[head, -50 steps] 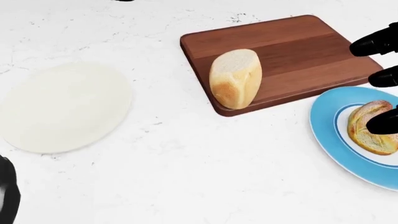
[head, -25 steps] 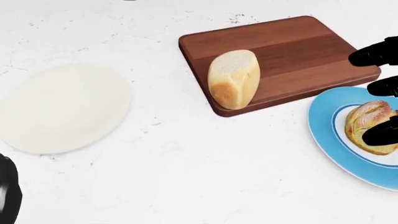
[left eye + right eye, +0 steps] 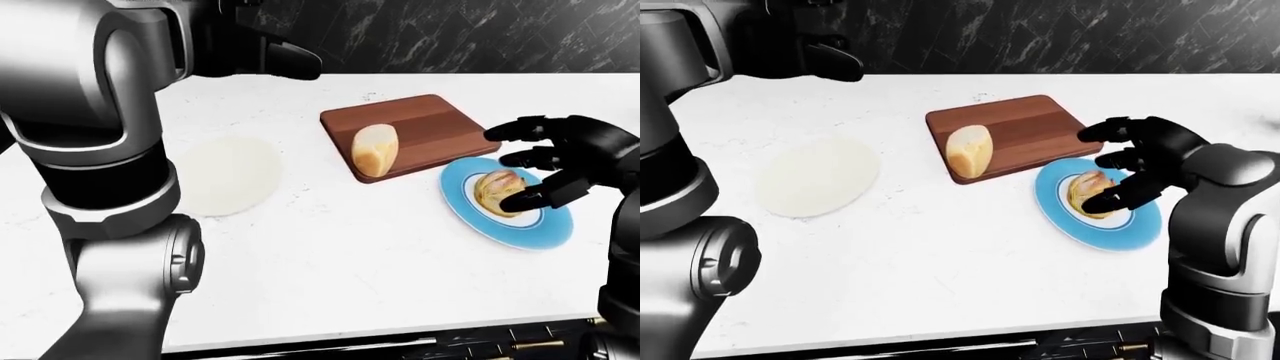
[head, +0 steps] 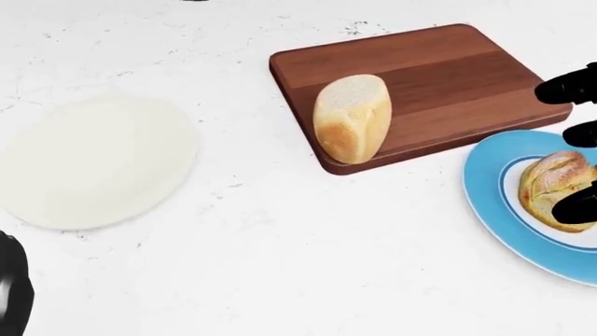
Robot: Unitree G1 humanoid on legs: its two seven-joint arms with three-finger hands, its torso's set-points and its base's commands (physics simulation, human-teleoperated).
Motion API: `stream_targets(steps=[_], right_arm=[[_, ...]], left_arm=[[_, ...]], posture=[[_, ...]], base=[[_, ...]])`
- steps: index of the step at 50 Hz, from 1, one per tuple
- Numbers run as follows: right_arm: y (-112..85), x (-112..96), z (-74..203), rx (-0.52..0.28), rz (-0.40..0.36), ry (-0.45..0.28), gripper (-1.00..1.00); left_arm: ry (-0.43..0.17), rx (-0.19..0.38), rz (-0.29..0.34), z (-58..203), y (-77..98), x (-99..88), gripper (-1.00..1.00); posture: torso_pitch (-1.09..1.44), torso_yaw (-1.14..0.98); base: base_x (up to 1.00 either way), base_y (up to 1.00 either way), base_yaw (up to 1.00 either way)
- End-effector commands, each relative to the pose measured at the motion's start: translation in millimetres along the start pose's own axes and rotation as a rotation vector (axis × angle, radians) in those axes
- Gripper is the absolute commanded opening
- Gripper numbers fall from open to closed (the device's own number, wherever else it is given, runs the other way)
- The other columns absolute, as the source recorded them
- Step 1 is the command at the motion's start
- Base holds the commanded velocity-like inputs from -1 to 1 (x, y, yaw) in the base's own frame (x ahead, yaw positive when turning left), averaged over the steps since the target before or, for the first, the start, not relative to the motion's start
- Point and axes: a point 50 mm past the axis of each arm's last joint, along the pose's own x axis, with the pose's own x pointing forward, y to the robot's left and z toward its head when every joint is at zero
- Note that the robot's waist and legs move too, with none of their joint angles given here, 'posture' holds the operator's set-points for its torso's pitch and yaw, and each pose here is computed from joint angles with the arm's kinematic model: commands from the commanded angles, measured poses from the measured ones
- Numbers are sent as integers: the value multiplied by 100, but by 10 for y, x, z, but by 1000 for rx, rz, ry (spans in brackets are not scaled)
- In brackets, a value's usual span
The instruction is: Place all breads on the cutting board.
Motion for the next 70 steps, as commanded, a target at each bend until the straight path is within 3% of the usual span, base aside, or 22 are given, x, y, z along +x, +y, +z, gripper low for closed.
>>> stream_targets(steps=[1,44,50,70], right_arm=[[-92,-98,89,-32,-65,-41,52],[-9,-10,19,-72,-63,-18,58],[1,-11,15,-76,-60,-20,48],[8,-4,22,-83,-55,-23,42]], left_arm=[[-78,19,13,152,3,-87,100],[-87,2,-2,158,-14,-106,100],[-88,-2,-3,163,-14,-113,100],[-94,-1,-5,202,-19,-121,100]], posture=[[0,0],[0,0],[0,0],[0,0]], base=[[0,0,0],[0,0,0],[0,0,0],[0,0,0]])
